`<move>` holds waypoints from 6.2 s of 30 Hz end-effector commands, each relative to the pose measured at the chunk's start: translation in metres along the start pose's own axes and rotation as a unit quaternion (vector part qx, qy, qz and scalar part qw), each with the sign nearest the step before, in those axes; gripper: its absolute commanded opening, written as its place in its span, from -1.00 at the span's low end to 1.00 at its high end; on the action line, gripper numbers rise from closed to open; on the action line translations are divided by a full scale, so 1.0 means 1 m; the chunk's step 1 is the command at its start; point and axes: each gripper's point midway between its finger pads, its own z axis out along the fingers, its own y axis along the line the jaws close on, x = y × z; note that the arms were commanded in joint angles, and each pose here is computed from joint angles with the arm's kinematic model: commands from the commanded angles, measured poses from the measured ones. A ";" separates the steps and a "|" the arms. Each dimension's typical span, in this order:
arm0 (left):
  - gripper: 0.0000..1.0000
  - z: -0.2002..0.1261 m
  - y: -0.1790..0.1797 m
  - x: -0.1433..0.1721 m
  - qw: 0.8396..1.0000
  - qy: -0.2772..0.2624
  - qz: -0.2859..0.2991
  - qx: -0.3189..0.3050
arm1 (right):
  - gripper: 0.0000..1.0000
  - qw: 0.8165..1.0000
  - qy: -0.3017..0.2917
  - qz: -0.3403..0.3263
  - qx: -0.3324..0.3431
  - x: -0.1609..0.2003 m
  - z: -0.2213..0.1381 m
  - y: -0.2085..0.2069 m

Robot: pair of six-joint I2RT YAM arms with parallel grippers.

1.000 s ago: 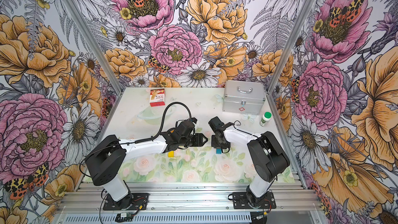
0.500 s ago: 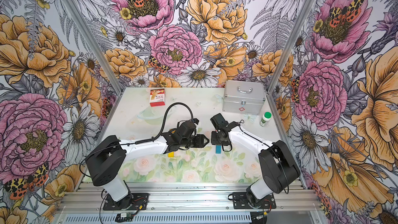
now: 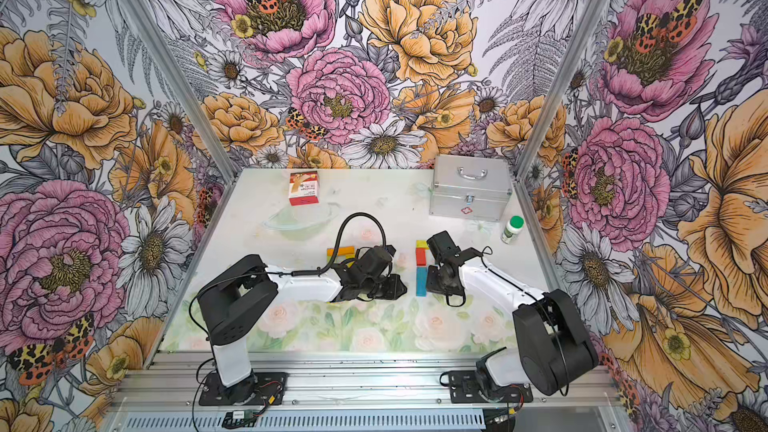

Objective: Assemble the letter p with building blocks
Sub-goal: Assemble the building block at the center of the board.

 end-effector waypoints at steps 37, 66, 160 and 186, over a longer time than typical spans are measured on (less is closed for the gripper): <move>-1.00 0.024 -0.018 -0.005 0.999 0.030 0.001 0.036 | -1.00 0.991 0.043 0.020 -0.125 0.028 0.018 0.032; -1.00 0.032 -0.023 -0.005 0.998 0.045 0.009 0.039 | -1.00 0.992 0.049 0.018 -0.111 0.022 0.026 0.032; -1.00 0.031 0.003 -0.044 0.999 0.013 -0.036 0.011 | -1.00 0.990 0.069 0.037 -0.117 0.028 0.033 0.022; -1.00 0.032 0.008 -0.041 0.999 0.018 -0.040 0.011 | -1.00 0.992 0.072 0.036 -0.096 0.028 0.041 0.015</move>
